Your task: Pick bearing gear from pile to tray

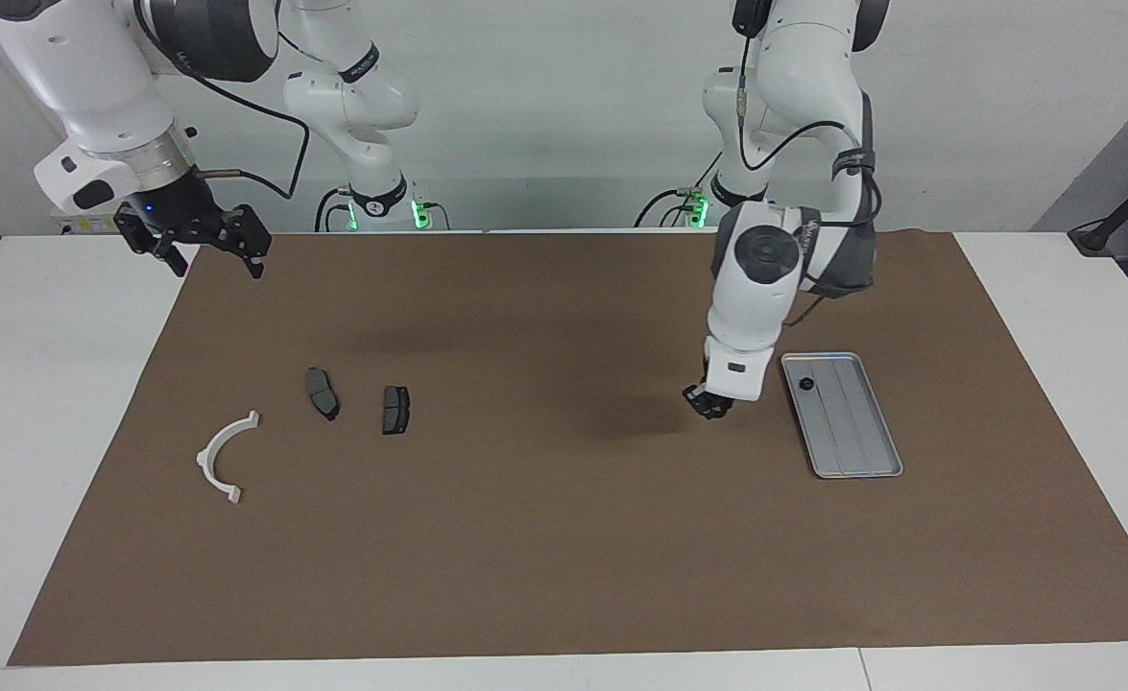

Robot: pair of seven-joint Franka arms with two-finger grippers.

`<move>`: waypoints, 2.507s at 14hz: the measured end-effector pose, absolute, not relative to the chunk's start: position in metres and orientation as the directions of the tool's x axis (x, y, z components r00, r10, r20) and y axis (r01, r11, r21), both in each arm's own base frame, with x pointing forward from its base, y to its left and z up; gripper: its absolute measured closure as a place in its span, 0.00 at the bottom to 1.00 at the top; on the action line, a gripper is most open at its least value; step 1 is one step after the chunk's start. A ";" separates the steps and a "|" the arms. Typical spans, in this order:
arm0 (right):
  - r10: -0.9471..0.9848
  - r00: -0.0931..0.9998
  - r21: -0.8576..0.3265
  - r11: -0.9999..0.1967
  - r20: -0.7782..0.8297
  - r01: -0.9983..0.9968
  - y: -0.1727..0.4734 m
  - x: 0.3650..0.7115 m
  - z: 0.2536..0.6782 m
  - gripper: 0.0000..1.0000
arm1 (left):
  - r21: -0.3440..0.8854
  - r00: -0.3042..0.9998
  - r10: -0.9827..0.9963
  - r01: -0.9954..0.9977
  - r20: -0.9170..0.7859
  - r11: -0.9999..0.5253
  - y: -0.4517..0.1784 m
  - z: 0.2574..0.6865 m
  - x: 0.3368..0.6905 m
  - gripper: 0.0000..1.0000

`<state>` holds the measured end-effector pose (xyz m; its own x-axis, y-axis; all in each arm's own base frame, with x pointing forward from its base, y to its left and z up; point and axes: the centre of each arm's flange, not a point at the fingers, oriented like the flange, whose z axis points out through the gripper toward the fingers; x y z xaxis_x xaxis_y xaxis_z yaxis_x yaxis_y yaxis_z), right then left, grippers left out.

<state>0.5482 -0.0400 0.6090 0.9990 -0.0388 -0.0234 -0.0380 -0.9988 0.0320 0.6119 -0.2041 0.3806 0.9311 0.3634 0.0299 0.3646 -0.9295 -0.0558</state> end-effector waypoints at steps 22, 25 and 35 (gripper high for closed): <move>-0.036 0.999 0.032 -0.999 -0.026 -0.035 -0.039 0.548 0.608 0.00 | -0.005 0.985 0.172 0.172 0.000 -0.985 -0.039 0.301 0.609 0.60; -0.036 0.999 0.032 -0.999 -0.026 -0.035 -0.039 0.548 0.608 0.00 | -0.006 0.984 0.176 0.176 0.005 -0.984 -0.036 0.303 0.610 0.38; -0.035 0.999 0.032 -0.999 -0.021 -0.035 -0.038 0.549 0.608 0.00 | -0.002 0.979 0.206 0.206 -0.010 -0.979 -0.017 0.483 0.598 0.00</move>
